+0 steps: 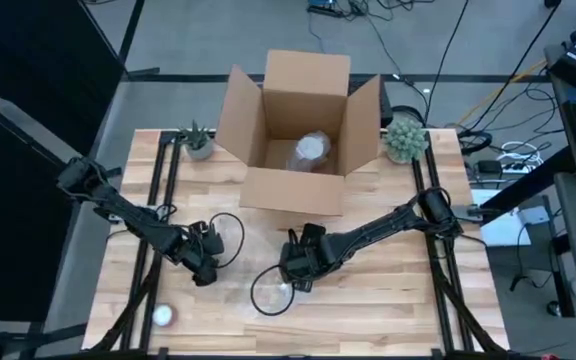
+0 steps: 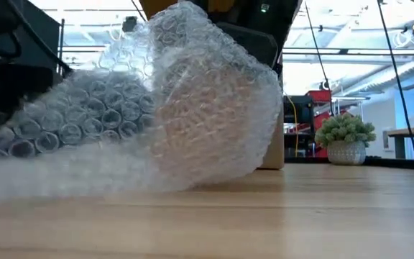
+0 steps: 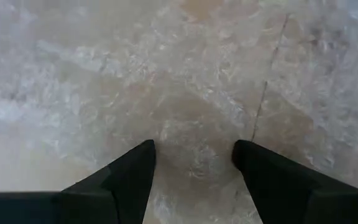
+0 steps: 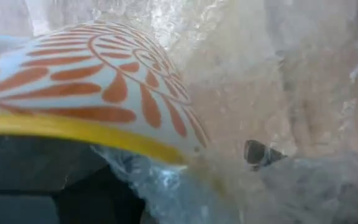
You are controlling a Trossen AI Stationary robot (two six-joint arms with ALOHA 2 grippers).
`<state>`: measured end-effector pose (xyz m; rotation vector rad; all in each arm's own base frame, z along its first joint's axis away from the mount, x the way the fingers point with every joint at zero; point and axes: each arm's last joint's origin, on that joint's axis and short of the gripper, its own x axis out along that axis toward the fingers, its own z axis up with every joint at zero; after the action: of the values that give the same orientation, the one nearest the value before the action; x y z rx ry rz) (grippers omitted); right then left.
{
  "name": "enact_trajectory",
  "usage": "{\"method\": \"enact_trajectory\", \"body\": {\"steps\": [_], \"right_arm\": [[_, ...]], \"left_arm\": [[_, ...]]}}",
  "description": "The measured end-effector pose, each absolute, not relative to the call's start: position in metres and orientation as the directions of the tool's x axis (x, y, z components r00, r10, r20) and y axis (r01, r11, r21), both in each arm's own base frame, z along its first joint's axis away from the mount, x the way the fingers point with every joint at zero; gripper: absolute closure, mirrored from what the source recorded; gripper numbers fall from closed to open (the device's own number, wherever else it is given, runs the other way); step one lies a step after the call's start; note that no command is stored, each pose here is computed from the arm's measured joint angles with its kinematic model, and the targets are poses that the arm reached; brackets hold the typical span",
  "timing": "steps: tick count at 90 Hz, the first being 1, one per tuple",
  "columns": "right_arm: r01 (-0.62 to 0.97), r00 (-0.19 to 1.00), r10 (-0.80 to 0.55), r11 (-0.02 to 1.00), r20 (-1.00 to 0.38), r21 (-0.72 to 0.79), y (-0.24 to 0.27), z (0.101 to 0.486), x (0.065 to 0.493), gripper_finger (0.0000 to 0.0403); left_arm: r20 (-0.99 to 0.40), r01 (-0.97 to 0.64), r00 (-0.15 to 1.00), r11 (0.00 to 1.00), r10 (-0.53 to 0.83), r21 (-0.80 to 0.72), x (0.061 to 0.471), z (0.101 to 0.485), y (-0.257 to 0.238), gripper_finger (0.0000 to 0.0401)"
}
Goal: Wrap mug
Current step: Wrap the orange cup with the bubble wrap
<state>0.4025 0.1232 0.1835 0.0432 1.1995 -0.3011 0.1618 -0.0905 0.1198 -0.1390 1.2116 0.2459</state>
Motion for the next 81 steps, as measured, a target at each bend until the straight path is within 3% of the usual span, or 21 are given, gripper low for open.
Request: {"method": "enact_trajectory", "body": {"steps": [7, 20, 24, 47, 81], "right_arm": [[0.252, 0.33, -0.206, 0.96, -0.921, -0.124, 0.123, 0.185, 0.403, 0.0165], [0.251, 0.333, -0.206, 0.96, -0.92, -0.124, 0.123, 0.185, 0.403, 0.0165], [0.251, 0.333, -0.205, 0.96, -0.92, -0.124, 0.123, 0.185, 0.403, 0.0165], [0.242, 0.337, -0.179, 0.965, -0.924, -0.099, 0.125, 0.189, 0.405, 0.0165], [0.231, 0.468, -0.148, 0.972, -0.871, -0.042, 0.121, 0.212, 0.424, 0.0165]], "left_arm": [[-0.927, -0.266, 0.355, 0.964, 0.122, 0.025, 0.164, 0.12, -0.091, 0.0236], [-0.912, -0.265, 0.393, 0.964, 0.114, 0.007, 0.168, 0.121, -0.092, 0.0362], [-0.91, -0.269, 0.399, 0.963, 0.108, -0.003, 0.169, 0.123, -0.094, 0.0384], [-0.833, -0.212, 0.551, 0.974, 0.053, -0.077, 0.196, 0.168, -0.113, 0.04], [-0.685, -0.117, 0.727, 0.992, 0.051, -0.05, 0.223, 0.215, -0.126, 0.0401]]}}
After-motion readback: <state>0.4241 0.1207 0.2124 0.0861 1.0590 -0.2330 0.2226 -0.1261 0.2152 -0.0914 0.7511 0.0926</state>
